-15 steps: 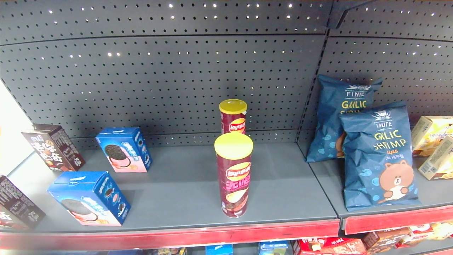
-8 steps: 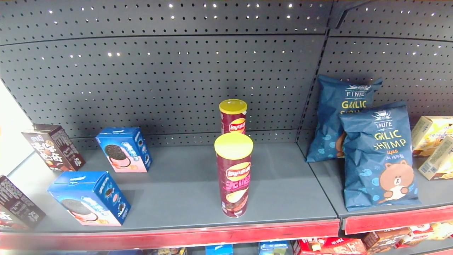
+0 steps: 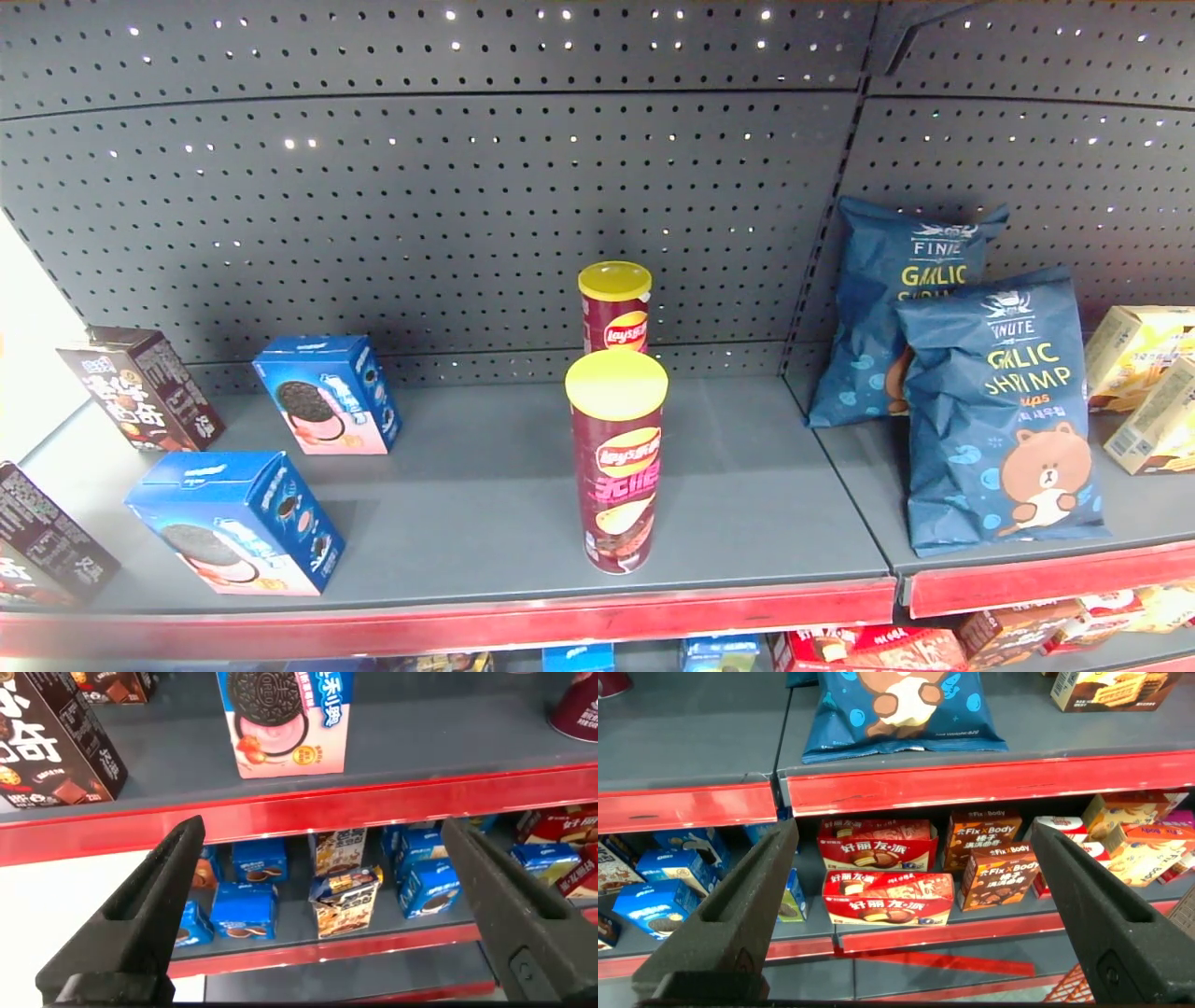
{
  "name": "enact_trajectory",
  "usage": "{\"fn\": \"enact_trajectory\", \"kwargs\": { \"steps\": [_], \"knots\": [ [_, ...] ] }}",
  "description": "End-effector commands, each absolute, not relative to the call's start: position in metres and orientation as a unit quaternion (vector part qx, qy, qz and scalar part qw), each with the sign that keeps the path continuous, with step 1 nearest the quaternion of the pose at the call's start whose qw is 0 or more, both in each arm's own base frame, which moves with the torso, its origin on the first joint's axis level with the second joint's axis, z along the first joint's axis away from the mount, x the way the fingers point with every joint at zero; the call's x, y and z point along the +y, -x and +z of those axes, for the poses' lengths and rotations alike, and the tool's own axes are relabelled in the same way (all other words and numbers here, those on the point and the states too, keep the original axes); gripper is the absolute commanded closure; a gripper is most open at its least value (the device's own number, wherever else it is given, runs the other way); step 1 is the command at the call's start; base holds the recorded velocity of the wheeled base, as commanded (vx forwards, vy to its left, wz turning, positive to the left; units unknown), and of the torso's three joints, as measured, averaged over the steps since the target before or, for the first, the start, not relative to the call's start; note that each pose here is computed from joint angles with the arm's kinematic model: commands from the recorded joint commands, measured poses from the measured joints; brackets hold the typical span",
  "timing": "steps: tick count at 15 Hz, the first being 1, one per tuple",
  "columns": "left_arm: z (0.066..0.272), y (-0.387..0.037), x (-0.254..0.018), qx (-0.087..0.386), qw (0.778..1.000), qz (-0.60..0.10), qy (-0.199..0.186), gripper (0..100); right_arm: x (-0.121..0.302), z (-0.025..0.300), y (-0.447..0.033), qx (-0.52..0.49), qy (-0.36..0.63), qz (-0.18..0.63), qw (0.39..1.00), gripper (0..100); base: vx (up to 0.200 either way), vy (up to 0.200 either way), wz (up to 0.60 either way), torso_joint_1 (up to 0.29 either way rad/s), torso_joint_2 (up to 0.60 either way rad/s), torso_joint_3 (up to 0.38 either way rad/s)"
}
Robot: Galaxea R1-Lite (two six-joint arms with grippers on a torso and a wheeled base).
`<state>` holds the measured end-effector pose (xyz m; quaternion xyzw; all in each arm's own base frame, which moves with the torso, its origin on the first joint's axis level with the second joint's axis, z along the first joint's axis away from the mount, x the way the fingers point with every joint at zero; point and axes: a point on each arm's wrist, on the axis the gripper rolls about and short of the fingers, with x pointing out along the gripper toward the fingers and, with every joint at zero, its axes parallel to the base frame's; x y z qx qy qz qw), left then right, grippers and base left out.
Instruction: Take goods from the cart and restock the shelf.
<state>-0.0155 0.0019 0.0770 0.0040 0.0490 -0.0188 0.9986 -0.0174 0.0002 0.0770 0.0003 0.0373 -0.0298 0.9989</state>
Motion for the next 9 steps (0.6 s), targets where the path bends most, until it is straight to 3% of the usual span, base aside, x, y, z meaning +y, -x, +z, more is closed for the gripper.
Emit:
{"fn": "enact_trajectory", "kwargs": {
  "steps": [1,4,6,9],
  "knots": [
    [0.0772,0.015,0.0018,0.051,0.999,-0.018,-0.004,0,0.0002,0.0769,0.0173,0.038,0.0,-0.03,0.999,0,0.0,0.0,0.0,0.0,0.0,0.0],
    [0.0768,0.0165,-0.001,0.043,0.999,0.019,-0.01,0,0.0002,0.0769,0.0173,0.038,0.0,-0.03,0.999,0,0.0,0.0,0.0,0.0,0.0,0.0],
    [0.0755,0.0221,-0.0003,0.005,1.0,-0.005,-0.011,0,0.0002,0.0769,0.0173,0.038,0.0,-0.03,0.999,0,0.0,0.0,0.0,0.0,0.0,0.0],
    [0.0753,0.0228,0.0001,0.001,1.0,0.003,0.002,0,0.0002,0.0769,0.0173,0.038,0.0,-0.03,0.999,0,0.0,0.0,0.0,0.0,0.0,0.0]
  ]
}}
